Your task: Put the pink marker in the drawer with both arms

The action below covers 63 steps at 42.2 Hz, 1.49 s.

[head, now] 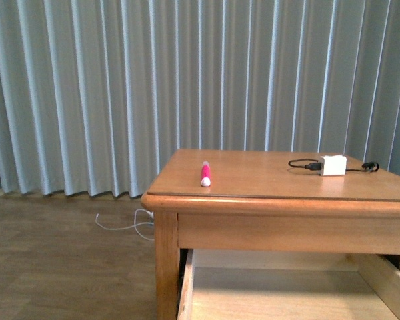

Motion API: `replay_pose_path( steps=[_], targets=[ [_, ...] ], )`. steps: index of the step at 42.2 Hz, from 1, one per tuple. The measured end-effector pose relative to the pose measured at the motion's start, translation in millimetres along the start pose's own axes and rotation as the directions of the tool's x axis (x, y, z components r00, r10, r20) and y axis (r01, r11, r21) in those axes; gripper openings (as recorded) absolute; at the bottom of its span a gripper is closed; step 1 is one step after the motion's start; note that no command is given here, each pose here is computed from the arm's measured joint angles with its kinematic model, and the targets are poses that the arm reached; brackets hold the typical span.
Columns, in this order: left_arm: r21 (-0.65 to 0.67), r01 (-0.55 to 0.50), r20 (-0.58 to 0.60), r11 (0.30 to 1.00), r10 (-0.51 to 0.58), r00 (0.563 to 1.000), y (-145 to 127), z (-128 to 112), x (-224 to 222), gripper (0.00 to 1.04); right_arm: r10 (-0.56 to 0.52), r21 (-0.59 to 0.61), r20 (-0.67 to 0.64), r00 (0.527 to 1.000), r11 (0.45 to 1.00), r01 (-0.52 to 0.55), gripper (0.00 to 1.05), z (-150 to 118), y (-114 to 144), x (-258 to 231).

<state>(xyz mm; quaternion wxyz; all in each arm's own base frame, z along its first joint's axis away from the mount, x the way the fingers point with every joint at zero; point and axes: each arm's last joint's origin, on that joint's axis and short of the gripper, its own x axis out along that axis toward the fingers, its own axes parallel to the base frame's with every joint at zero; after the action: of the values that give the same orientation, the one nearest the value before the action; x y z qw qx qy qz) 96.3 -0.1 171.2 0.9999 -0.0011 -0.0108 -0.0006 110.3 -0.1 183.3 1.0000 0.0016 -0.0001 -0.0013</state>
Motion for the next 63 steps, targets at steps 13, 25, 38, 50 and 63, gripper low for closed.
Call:
replay_pose_path(
  steps=[13, 25, 38, 50, 63],
  targets=[
    [0.037, 0.284, -0.282, 0.958, -0.263, 0.923, -3, 46, 21, 0.99, 0.001, 0.000, 0.000, 1.000, 1.000, -0.001, 0.96, 0, 0, 0],
    [0.097, 0.252, -0.193, 0.963, -0.230, 0.954, -8, 115, 109, 0.99, 0.000, 0.000, 0.000, 1.000, 1.000, 0.000, 0.96, 0, 0, 0],
    [0.131, 0.300, -0.177, 0.945, -0.275, 0.945, -64, 151, 225, 0.99, 0.000, 0.000, 0.000, 1.000, 1.000, 0.000, 0.96, 0, 0, 0],
    [-0.031, 0.330, -0.345, 0.943, -0.320, 0.882, -134, 126, 340, 0.99, 0.000, 0.000, 0.000, 1.000, 1.000, 0.000, 0.96, 0, 0, 0],
    [-0.085, 0.326, -0.402, 0.942, -0.332, 0.853, -173, 107, 379, 0.99, 0.000, 0.000, 0.000, 1.000, 1.000, 0.000, 0.96, 0, 0, 0]
  ],
)
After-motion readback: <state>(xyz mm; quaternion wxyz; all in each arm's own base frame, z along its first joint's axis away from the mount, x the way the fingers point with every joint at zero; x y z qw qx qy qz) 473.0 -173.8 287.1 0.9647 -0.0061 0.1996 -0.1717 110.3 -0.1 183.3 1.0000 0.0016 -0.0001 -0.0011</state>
